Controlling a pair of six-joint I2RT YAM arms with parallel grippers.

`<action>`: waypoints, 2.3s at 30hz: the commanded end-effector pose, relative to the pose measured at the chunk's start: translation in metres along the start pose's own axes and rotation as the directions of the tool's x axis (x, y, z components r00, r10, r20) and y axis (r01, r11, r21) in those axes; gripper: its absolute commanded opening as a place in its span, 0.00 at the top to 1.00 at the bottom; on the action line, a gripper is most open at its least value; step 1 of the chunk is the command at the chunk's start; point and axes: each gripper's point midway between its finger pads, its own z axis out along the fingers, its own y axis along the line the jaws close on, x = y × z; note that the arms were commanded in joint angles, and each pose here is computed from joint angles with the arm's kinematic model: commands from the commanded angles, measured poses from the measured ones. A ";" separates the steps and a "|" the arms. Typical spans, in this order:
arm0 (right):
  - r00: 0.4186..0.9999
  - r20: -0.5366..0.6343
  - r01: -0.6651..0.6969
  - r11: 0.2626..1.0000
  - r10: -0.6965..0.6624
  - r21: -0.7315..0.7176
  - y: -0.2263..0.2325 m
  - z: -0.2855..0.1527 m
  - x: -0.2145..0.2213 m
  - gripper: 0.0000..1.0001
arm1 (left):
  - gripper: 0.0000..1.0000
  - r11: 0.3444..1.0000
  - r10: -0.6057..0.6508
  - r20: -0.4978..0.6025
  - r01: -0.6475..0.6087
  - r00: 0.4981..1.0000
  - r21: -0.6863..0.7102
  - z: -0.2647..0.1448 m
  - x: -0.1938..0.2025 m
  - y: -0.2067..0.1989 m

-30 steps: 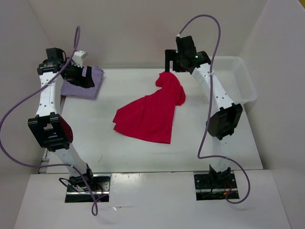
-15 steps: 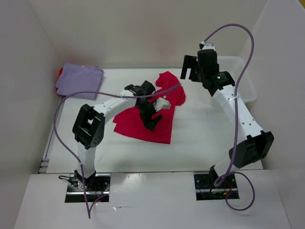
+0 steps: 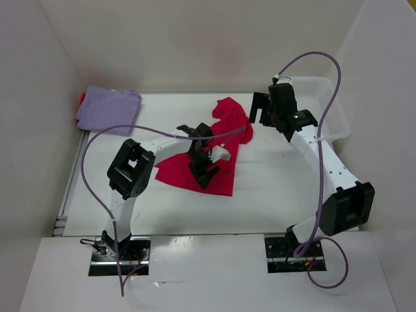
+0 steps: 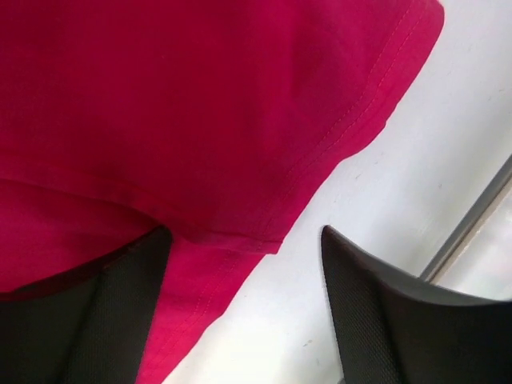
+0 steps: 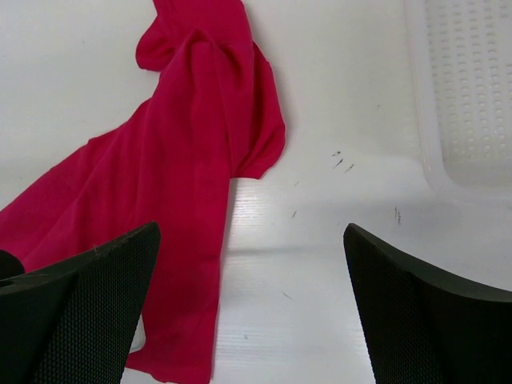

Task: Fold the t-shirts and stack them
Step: Flatten out the tshirt

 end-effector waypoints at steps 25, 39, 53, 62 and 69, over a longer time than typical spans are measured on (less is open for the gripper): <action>0.997 -0.078 -0.028 0.977 0.012 -0.211 0.085 0.151 -0.038 0.00 | 1.00 0.938 0.327 -0.101 -0.336 0.940 -0.088 -0.104 0.047 -0.043; 0.972 -0.102 0.189 0.965 -0.210 -0.184 0.144 0.257 0.018 0.00 | 1.00 0.944 0.311 -0.012 -0.308 0.950 0.120 -0.091 0.054 -0.079; 0.964 -0.182 0.179 0.980 -0.192 -0.086 0.101 0.251 0.022 1.00 | 1.00 0.991 0.134 0.102 -0.133 0.986 -0.016 -0.134 0.060 -0.011; 0.996 0.064 0.072 0.984 -0.063 -0.163 0.086 0.143 -0.117 1.00 | 1.00 0.911 -0.030 0.302 0.151 0.953 -0.383 -0.228 0.068 0.095; 0.962 0.270 0.023 0.982 0.029 -0.187 0.064 0.031 -0.201 1.00 | 1.00 0.659 0.085 0.519 0.343 0.851 -0.669 -0.392 0.036 0.151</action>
